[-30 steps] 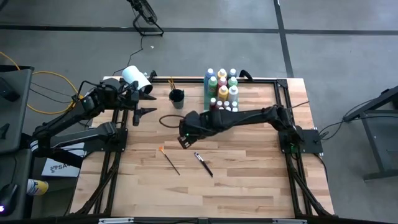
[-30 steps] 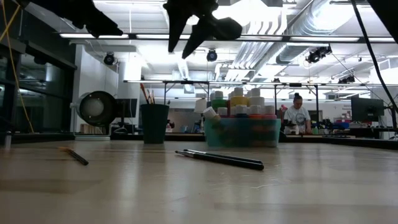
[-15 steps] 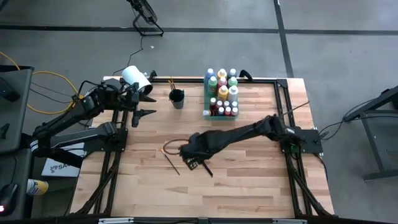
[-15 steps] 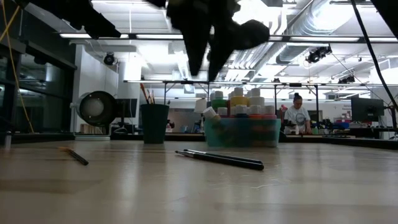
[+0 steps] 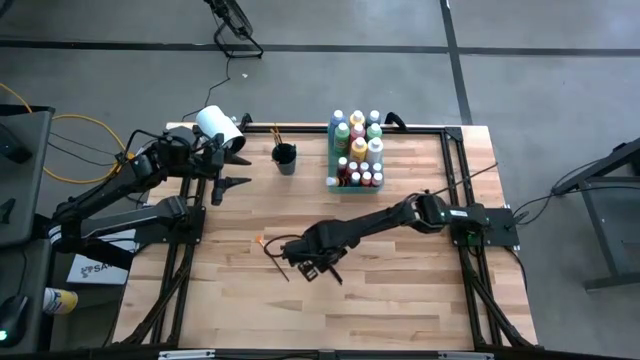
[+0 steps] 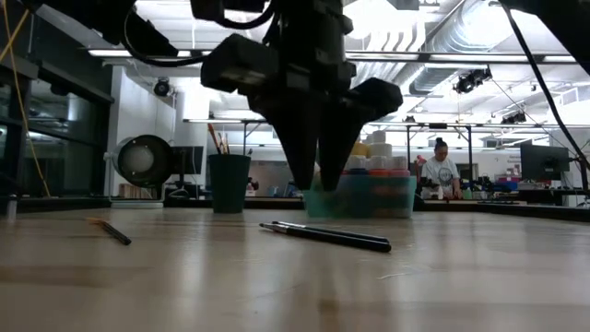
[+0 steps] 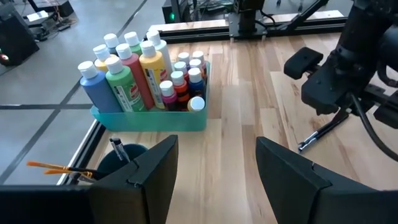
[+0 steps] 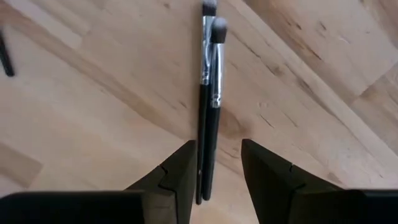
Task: Pick & Place Paint Supplies
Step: Put the black silver paint brush into the black cup
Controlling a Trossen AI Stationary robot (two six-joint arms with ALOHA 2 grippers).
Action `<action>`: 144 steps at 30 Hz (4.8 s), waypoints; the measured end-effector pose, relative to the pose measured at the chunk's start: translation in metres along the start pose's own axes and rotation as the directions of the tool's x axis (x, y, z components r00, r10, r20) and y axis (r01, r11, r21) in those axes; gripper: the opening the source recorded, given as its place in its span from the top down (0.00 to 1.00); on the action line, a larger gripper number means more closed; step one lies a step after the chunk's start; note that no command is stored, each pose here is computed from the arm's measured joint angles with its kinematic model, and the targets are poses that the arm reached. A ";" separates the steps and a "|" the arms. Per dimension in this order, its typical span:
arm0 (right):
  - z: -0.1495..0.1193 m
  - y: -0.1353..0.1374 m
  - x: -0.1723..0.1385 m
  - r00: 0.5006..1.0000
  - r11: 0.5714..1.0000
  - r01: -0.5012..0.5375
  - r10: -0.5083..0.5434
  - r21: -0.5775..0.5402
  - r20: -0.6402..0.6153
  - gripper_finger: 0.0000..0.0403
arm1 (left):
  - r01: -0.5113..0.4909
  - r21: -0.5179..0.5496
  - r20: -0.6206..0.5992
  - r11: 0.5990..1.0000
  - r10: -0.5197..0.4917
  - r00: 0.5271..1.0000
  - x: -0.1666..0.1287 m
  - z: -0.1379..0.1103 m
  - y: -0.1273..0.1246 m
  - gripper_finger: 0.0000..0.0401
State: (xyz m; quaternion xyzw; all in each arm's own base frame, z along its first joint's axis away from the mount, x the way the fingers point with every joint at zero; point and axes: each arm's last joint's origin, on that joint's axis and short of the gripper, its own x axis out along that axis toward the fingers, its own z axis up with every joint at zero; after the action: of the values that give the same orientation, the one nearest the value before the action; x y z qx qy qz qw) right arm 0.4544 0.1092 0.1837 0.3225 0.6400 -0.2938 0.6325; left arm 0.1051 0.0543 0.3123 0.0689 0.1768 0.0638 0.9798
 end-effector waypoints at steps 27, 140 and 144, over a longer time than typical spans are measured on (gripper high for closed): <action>0.005 -0.005 0.024 1.000 0.998 0.023 -0.023 -0.053 0.004 0.70 | 0.005 0.016 -0.014 1.000 -0.005 1.000 0.000 -0.001 0.000 0.47; 0.043 -0.034 0.044 0.999 0.977 0.023 -0.029 -0.214 -0.027 0.82 | 0.014 0.004 -0.040 1.000 -0.014 0.999 0.000 -0.004 -0.001 0.47; 0.037 -0.035 0.053 0.999 0.978 0.024 -0.032 -0.207 -0.034 0.85 | 0.014 0.004 -0.042 1.000 -0.014 0.999 0.000 -0.004 -0.001 0.47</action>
State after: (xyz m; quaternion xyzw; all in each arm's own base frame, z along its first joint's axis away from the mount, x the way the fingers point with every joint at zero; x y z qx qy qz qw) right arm 0.4509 0.0606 0.1284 0.2515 0.6831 -0.2284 0.6465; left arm 0.1037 0.0535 0.3082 0.0683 0.1977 0.0579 0.9762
